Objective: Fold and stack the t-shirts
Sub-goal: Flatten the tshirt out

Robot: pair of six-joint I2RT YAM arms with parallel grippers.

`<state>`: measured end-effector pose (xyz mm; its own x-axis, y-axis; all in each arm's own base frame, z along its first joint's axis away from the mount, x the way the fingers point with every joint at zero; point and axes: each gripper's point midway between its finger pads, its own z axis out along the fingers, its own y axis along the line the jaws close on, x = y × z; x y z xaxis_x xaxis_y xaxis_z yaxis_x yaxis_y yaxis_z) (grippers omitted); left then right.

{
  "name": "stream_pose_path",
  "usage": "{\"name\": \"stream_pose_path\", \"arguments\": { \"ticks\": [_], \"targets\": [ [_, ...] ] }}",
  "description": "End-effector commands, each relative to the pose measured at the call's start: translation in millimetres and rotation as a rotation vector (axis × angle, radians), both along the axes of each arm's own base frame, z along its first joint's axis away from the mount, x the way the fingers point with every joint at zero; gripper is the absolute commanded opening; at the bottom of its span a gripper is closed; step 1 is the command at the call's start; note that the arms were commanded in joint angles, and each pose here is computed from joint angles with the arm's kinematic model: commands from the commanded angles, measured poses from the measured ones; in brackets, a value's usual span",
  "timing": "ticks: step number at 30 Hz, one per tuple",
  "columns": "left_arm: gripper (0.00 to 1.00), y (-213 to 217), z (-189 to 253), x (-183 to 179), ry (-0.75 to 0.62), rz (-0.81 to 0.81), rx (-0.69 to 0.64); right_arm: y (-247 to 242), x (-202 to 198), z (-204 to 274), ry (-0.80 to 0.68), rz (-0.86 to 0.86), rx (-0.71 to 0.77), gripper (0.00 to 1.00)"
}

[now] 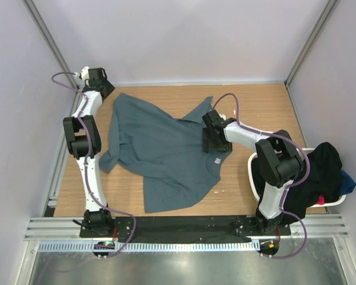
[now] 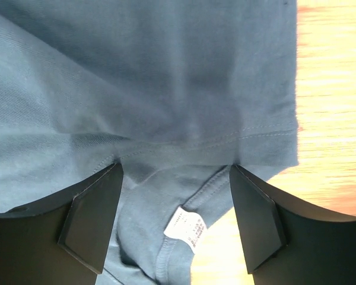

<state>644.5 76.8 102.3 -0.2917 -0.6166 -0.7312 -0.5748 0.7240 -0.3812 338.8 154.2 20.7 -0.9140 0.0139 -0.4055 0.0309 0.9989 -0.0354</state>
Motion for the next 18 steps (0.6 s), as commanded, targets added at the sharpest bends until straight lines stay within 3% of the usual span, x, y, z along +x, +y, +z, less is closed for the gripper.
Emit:
{"name": "stream_pose_path", "arguments": {
  "ticks": [1,2,3,4,5,7,9,11,15,18],
  "targets": [
    [0.66,-5,93,-29,-0.086,-0.064,0.037,-13,11,16,0.006,0.025,-0.074,0.79],
    [0.66,-6,87,-45,-0.051,-0.066,0.029,-11,16,23,-0.003,0.03,-0.066,0.8],
    [0.67,-14,127,-62,-0.108,-0.08,0.015,-11,26,38,-0.026,0.03,-0.054,0.81],
    [0.67,-21,134,-76,-0.106,-0.096,0.0,-8,32,49,-0.039,0.03,-0.035,0.81],
    [0.67,-31,111,-97,-0.042,-0.121,-0.021,-6,38,59,-0.054,0.03,-0.021,0.81],
    [0.67,-54,132,-138,-0.03,-0.158,0.015,6,51,99,-0.121,0.043,0.032,0.82],
    [0.68,-59,105,-178,0.075,-0.148,0.028,15,54,122,-0.166,0.058,0.067,0.86],
    [0.68,-90,84,-222,0.158,-0.206,-0.005,39,47,148,-0.215,0.113,0.114,0.87],
    [0.67,-115,53,-286,0.3,-0.251,0.024,76,13,140,-0.181,0.21,0.162,0.89],
    [0.67,-123,39,-315,0.347,-0.262,0.014,101,-12,125,-0.134,0.233,0.216,0.89]
  ]
}}
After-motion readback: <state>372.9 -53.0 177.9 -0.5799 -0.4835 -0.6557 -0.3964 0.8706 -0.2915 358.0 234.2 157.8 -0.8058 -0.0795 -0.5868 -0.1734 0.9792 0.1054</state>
